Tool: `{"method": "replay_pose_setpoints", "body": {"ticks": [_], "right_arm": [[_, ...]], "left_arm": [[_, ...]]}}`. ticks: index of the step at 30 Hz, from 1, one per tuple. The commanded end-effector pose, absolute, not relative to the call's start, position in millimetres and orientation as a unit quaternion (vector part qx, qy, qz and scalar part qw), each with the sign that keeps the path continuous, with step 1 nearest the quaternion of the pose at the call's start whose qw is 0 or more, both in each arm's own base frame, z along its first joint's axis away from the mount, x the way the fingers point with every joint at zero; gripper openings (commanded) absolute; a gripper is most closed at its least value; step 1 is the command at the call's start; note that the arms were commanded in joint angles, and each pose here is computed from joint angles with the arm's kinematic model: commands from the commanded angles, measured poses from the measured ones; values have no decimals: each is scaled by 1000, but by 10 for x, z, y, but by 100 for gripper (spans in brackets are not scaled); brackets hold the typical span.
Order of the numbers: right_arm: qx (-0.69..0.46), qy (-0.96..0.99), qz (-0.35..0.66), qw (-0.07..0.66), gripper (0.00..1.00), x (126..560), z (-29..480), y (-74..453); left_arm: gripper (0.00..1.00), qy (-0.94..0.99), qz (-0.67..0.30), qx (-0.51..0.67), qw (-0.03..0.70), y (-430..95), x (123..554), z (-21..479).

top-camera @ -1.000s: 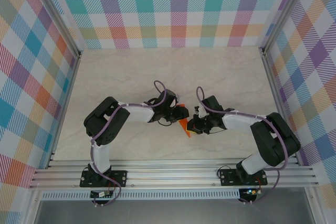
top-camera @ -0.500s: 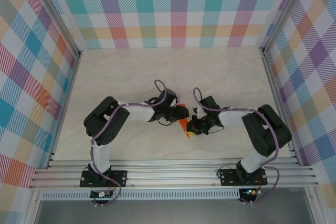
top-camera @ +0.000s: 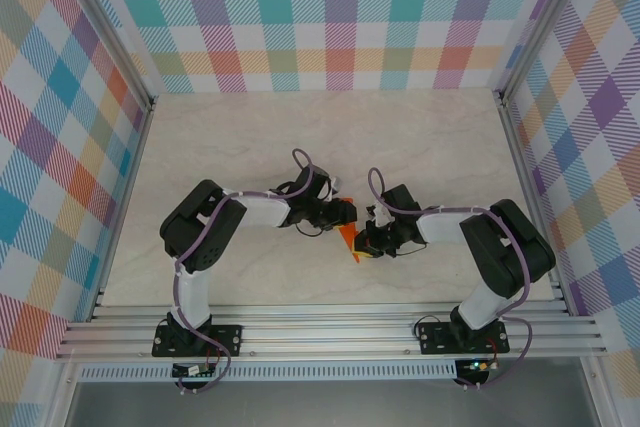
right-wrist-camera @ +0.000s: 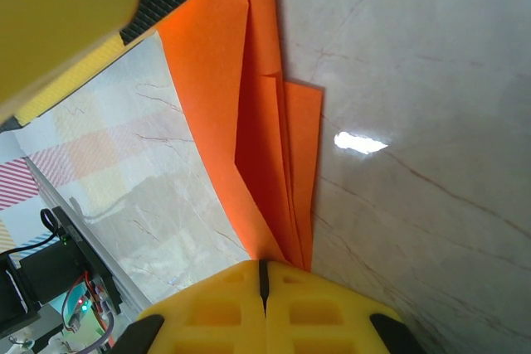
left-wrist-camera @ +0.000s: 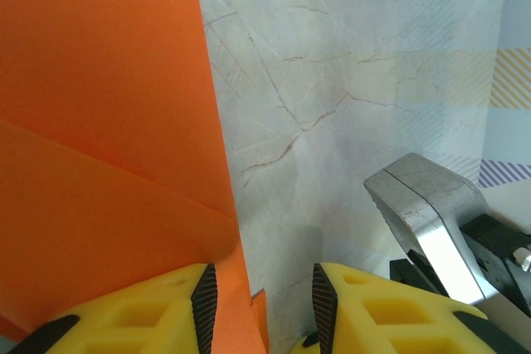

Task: Fold a paper plane with a square sheet of paper (pick it up from the middle)
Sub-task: Fold the wing for the fifth time at the center of the table.

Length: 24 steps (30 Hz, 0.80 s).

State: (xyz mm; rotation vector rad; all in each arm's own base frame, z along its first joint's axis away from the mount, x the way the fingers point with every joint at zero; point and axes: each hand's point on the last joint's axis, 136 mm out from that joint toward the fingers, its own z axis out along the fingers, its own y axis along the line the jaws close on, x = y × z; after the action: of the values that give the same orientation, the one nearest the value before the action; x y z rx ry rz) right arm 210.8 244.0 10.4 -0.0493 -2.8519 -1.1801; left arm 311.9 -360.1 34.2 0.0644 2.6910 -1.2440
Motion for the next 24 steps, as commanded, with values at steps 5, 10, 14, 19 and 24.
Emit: {"method": "replay_pose_setpoints", "body": {"ticks": [5, 10, 14, 19, 24], "right_arm": [[-49, -960, -256, 106, 2, 1610, -434, 1978], [-49, -959, -258, 104, 2, 1632, -418, 1990], [-47, -959, -260, 103, 2, 1640, -401, 2001], [-43, -958, -263, 101, 2, 1661, -371, 2017], [-41, -959, -264, 99, 2, 1675, -356, 2024]], "left_arm": [[40, 913, -374, -6, 165, -3177, 3669, 138], [40, 911, -377, -9, 168, -3129, 3752, 149], [41, 912, -374, -14, 169, -3100, 3831, 133], [41, 913, -368, -20, 178, -3018, 3935, 118], [42, 911, -369, -14, 185, -2943, 4054, 146]]}}
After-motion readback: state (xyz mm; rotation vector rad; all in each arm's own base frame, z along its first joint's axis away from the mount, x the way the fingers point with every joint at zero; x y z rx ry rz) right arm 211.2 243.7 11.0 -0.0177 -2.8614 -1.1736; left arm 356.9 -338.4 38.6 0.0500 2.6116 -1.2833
